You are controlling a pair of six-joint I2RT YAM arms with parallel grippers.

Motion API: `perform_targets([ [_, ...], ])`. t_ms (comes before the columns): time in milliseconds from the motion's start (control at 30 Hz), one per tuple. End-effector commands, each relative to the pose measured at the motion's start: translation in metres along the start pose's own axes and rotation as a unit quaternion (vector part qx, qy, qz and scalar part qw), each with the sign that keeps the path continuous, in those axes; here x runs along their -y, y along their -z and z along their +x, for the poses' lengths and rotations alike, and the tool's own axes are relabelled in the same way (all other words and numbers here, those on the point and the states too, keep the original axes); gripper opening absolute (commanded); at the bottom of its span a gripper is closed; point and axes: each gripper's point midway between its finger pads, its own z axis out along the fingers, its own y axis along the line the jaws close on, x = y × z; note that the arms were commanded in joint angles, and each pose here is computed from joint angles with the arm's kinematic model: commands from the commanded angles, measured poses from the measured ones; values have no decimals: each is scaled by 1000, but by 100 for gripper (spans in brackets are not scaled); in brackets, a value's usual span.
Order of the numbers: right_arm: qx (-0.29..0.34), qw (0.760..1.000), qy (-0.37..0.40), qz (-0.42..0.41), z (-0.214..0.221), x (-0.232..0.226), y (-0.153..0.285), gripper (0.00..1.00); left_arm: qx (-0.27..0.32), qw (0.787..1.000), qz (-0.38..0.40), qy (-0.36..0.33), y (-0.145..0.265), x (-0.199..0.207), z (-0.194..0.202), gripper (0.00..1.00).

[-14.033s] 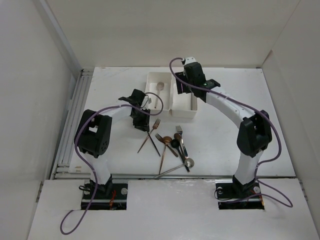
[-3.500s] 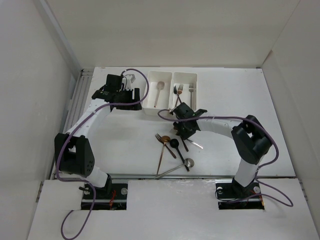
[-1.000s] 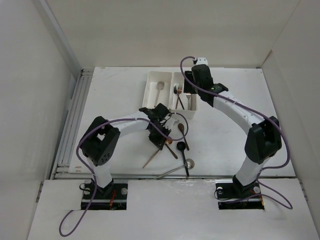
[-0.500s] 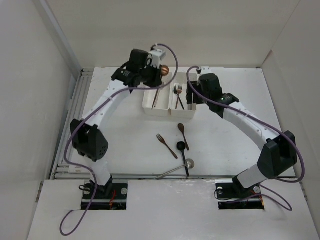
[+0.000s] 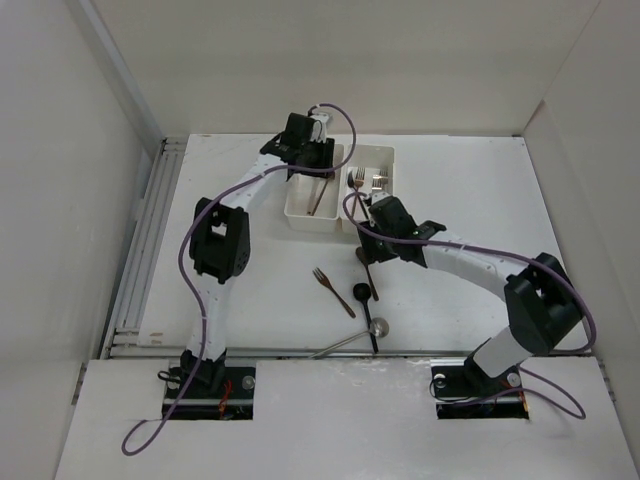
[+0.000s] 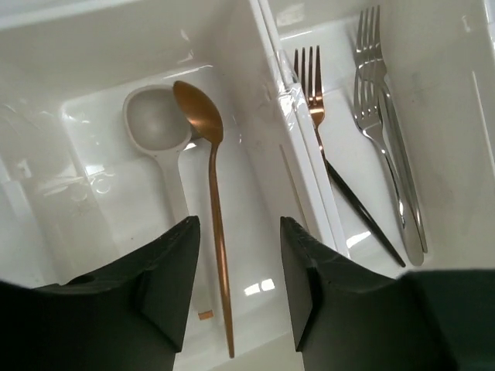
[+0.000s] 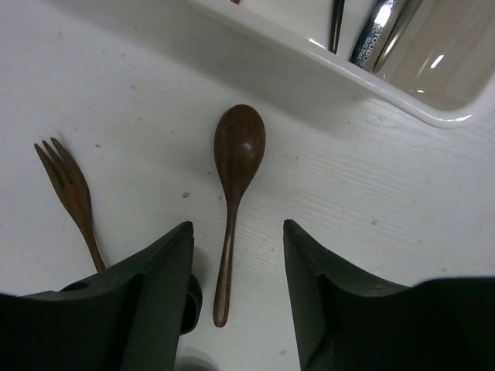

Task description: Sort the eating utensils into containers

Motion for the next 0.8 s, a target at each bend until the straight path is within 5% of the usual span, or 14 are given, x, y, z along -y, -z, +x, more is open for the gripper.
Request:
perform_targets([
  [0,-3,1000,-7,-9,2,-7,-17,54,60,998,-6,20,34,2,-34,44],
  [400,-64,998,13,-1,39,-11,-60,51,26,998,-21,62,120,-8,-6,52],
  [500,-86,996,10,14,51,-6,-70,34,28,997,-24,69,140,-14,-4,53],
  [600,-85,995,8,45,53,5,-72,2,34,997,-28,71,155,-21,-4,53],
  [767,-64,995,28,73,39,14,-54,0,15,997,-22,77,165,-24,15,53],
])
